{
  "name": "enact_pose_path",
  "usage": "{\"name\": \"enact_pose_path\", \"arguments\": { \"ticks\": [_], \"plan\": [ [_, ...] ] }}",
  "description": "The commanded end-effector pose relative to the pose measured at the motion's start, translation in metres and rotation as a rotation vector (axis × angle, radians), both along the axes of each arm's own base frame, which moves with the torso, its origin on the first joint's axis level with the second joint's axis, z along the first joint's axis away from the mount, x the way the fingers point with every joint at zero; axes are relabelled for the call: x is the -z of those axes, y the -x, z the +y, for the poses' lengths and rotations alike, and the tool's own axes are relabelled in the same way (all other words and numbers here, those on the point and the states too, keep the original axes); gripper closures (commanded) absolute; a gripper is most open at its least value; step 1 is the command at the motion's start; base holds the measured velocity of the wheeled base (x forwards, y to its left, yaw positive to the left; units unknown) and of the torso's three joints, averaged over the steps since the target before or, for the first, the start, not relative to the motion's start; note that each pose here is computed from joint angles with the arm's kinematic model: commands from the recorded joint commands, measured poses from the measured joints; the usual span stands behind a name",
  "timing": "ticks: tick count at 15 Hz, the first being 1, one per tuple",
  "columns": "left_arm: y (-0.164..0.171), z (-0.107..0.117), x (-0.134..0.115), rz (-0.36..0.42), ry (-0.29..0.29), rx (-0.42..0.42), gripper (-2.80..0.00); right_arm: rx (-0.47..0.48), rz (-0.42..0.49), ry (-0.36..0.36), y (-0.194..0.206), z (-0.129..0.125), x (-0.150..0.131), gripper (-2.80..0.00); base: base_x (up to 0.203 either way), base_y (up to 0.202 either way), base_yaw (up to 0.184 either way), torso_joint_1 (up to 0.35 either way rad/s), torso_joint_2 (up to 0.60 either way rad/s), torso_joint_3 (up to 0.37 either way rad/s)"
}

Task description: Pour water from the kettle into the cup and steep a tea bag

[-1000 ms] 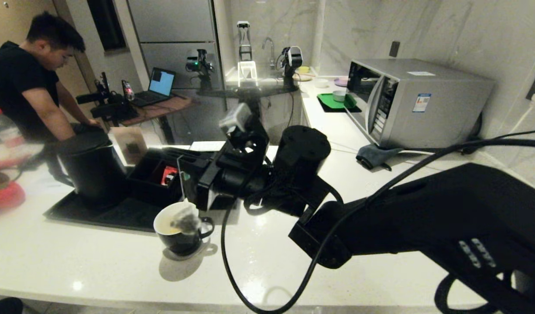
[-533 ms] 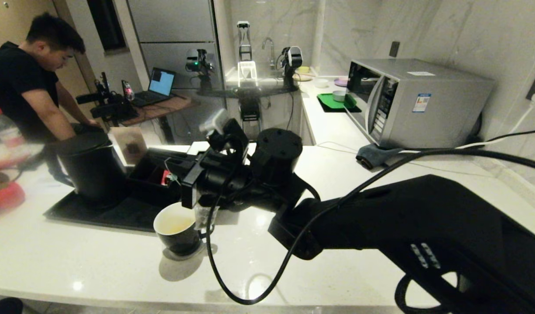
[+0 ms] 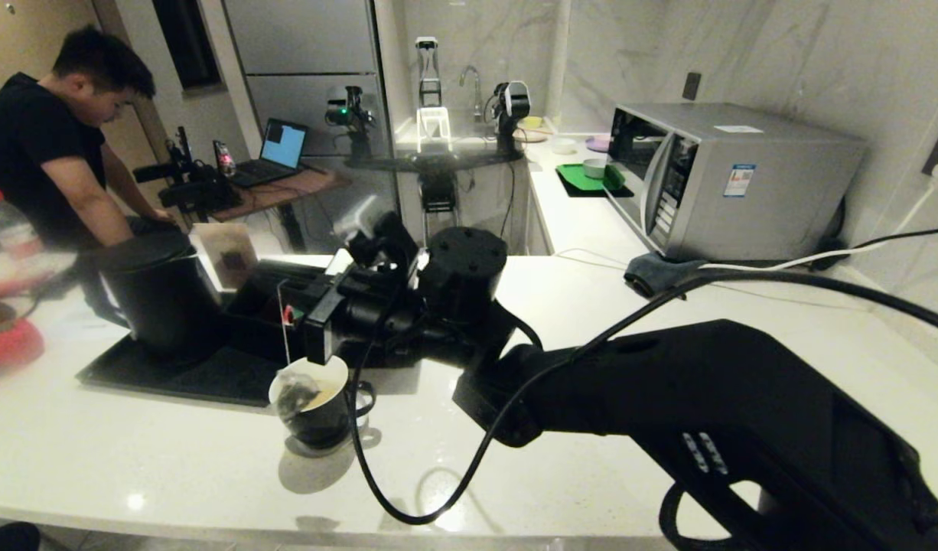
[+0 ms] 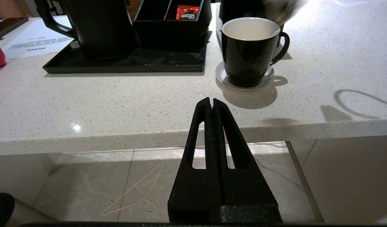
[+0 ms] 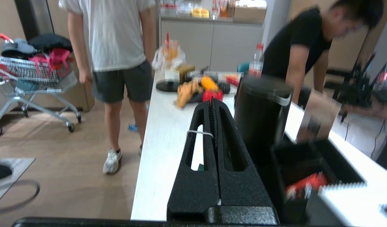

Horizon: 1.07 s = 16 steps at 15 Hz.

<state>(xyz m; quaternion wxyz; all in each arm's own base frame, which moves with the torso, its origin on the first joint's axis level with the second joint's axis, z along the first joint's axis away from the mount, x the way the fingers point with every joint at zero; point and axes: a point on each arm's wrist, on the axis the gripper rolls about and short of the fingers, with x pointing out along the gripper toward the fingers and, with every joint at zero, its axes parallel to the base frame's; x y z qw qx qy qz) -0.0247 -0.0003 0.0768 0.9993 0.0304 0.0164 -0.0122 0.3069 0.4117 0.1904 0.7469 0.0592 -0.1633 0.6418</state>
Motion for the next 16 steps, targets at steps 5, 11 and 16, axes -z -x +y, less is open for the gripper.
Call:
{"name": "enact_pose_path", "arguments": {
  "ticks": [5,11,16],
  "plan": [
    [0.000,0.000,0.000,-0.001,0.001,0.000,0.00,0.016,-0.015,-0.021,-0.004,-0.005,-0.027,0.00,0.000,0.000,0.000,0.000,0.00,0.000],
    [0.000,0.000,0.000,-0.001,0.000,0.000,0.00,0.031,-0.035,-0.045,0.001,-0.017,-0.054,0.00,0.000,0.000,0.000,0.000,0.00,0.000],
    [0.000,0.000,0.001,-0.001,0.000,0.000,0.00,0.051,-0.036,-0.044,-0.006,-0.024,-0.056,0.00,0.000,0.000,0.000,0.000,0.00,0.000]
  ]
}}
